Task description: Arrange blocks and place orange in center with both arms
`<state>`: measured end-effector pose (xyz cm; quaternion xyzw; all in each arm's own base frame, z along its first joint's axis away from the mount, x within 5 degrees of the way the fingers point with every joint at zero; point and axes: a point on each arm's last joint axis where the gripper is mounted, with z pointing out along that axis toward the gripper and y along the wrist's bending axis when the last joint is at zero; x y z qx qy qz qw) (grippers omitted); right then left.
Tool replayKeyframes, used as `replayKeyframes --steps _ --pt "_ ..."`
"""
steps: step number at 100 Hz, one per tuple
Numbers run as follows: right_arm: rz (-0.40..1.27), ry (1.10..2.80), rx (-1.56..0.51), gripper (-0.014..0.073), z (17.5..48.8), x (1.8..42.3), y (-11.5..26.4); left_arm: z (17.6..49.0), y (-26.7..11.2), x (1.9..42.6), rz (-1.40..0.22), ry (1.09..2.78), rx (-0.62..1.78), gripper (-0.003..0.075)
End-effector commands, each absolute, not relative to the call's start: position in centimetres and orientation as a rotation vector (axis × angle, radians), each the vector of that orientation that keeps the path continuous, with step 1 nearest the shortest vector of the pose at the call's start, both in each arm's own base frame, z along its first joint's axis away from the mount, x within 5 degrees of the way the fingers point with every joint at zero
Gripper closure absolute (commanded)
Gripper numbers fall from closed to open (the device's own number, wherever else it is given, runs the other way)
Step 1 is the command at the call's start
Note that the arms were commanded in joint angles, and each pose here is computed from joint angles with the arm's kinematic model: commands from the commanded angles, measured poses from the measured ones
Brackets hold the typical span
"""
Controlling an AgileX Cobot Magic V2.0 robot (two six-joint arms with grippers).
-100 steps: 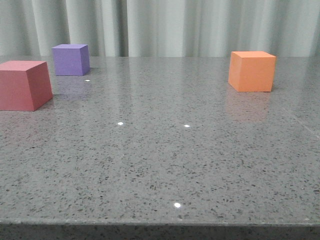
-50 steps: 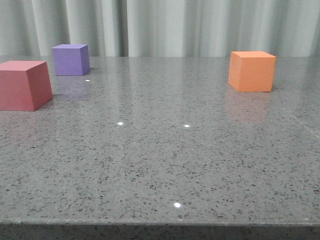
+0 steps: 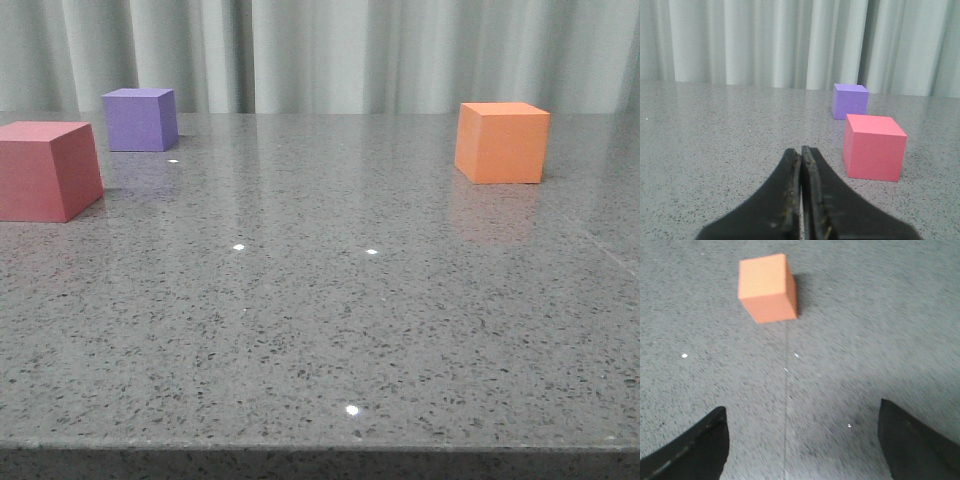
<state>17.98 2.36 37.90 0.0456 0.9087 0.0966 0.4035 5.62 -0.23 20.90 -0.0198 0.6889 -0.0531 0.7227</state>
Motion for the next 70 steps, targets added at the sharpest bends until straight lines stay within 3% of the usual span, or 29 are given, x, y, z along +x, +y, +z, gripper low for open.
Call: replayKeyframes --steps 1,36,70 --pt "0.277 2.204 0.063 -0.001 39.5 20.4 3.4 20.4 -0.3 5.5 -0.132 1.451 -0.043 0.0741" --pt "0.168 2.315 -0.1 -0.001 38.5 29.9 7.0 20.4 -0.3 5.5 -0.132 1.451 -0.043 0.0741" --pt "0.13 2.335 -0.114 -0.001 37.0 35.3 8.1 20.4 -0.3 5.5 -0.132 1.451 -0.043 0.0741"
